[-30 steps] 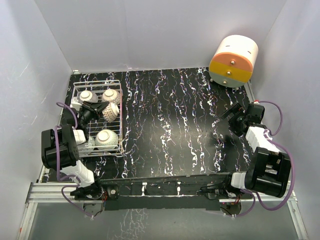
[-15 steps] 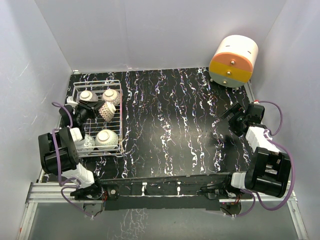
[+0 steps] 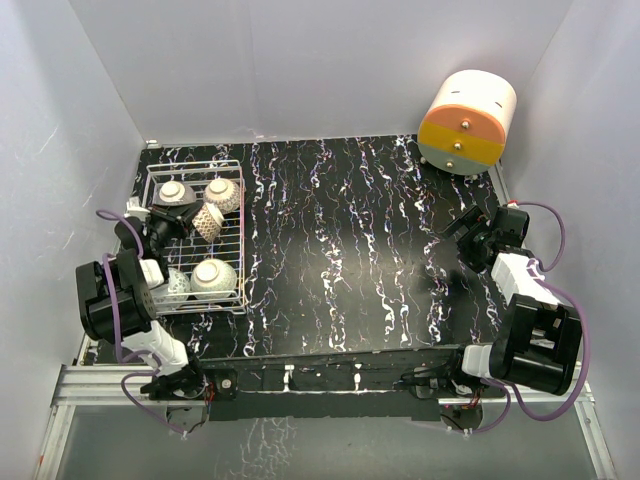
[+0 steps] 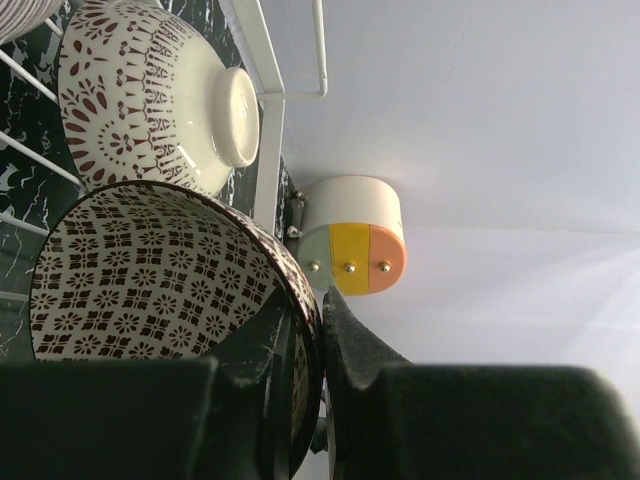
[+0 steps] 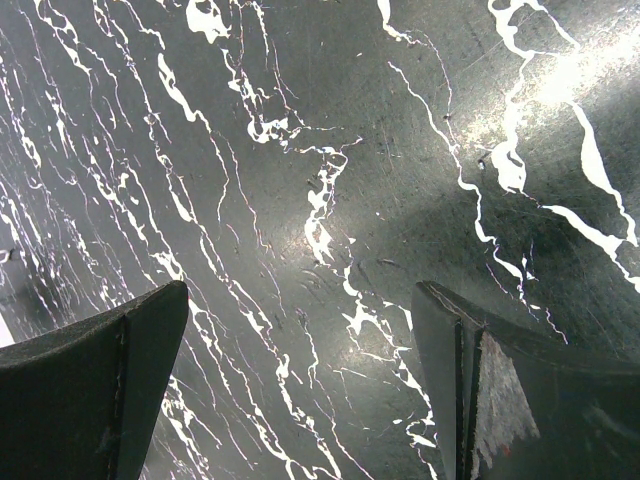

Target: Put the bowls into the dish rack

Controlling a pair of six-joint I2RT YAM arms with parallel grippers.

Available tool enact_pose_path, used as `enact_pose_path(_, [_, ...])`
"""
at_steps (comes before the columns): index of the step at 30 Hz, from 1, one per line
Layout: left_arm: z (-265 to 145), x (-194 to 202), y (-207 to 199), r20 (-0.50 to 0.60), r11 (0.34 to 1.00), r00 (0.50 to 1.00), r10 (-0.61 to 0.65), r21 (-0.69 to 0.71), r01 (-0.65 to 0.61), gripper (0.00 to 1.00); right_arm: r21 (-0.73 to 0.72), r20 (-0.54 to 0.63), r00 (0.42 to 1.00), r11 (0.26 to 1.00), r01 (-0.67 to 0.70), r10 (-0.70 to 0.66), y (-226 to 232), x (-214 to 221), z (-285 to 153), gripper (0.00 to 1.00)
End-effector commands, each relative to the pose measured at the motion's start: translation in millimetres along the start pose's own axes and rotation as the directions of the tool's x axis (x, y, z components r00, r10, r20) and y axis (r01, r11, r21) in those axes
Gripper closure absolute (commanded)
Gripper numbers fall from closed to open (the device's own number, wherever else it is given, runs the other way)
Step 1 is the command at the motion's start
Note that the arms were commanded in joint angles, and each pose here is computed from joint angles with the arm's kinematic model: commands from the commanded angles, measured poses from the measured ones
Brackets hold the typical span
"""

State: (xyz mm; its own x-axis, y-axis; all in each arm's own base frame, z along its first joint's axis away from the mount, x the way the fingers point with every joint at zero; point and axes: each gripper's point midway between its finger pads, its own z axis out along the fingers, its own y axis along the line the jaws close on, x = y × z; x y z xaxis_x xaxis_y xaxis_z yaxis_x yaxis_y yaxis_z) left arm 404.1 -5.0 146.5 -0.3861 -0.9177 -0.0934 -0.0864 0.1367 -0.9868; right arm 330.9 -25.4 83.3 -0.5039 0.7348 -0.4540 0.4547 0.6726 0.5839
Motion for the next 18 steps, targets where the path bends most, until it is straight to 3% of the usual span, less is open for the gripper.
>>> enact_pose_path(1, [-14, 30, 73, -0.037, 0.962, 0.980, -0.197, -0.199, 0.186, 1.00, -0.020, 0.054, 0.998, 1.000, 0.018, -0.017, 4, -13, 0, 0.03])
enact_pose_path(8, [-5, 31, 35, -0.070, 0.983, 0.984, -0.164, -0.099, 0.156, 1.00, -0.015, 0.058, 0.998, 1.000, 0.016, -0.015, 3, -14, 0, 0.03])
enact_pose_path(18, [25, 60, 29, -0.173, 0.984, 0.971, -0.165, -0.103, 0.149, 1.00, -0.006, 0.063, 0.998, 1.000, 0.017, -0.016, 2, -14, -1, 0.02])
